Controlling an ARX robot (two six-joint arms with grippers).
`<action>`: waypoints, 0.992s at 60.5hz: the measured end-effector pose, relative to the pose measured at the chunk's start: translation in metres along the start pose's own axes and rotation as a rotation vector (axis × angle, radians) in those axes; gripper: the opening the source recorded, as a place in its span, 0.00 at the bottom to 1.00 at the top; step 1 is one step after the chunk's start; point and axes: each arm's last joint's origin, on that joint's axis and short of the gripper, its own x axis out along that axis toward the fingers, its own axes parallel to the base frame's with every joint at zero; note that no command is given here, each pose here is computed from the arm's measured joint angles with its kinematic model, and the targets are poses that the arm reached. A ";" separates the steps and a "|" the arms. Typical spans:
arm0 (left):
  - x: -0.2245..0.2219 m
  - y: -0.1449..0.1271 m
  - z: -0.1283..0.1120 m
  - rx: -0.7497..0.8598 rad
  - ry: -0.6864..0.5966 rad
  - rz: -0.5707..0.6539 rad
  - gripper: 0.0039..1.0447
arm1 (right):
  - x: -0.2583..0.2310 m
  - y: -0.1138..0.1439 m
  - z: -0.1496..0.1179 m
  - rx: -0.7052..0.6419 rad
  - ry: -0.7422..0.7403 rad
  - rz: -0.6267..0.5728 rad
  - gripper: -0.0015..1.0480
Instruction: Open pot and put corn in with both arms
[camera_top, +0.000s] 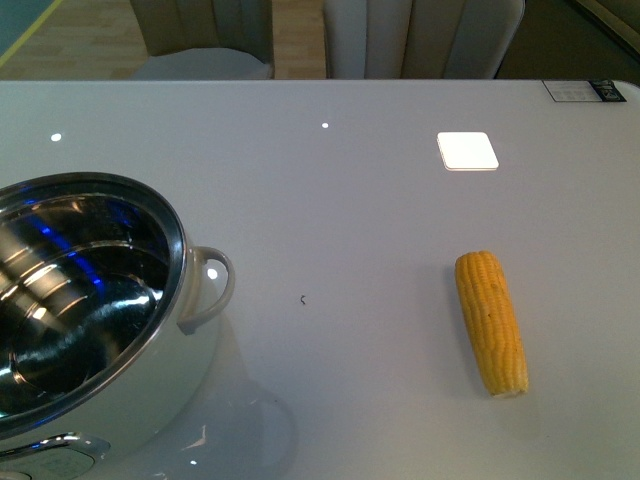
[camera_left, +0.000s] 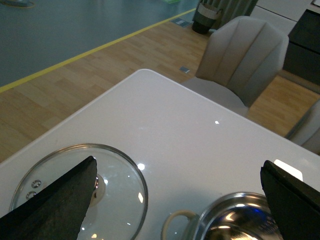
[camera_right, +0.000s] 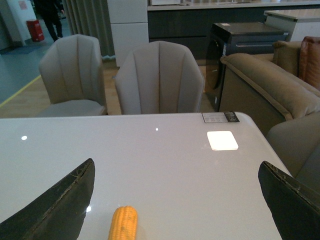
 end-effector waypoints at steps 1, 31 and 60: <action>-0.003 -0.001 0.000 0.002 0.002 -0.006 0.94 | 0.000 0.000 0.000 0.000 0.000 0.000 0.92; -0.028 -0.017 -0.018 0.020 0.079 -0.050 0.94 | 0.000 0.000 0.000 0.000 0.000 0.000 0.92; -0.055 -0.049 -0.022 0.269 -0.147 -0.344 0.19 | 0.000 0.000 0.000 0.000 0.000 -0.001 0.92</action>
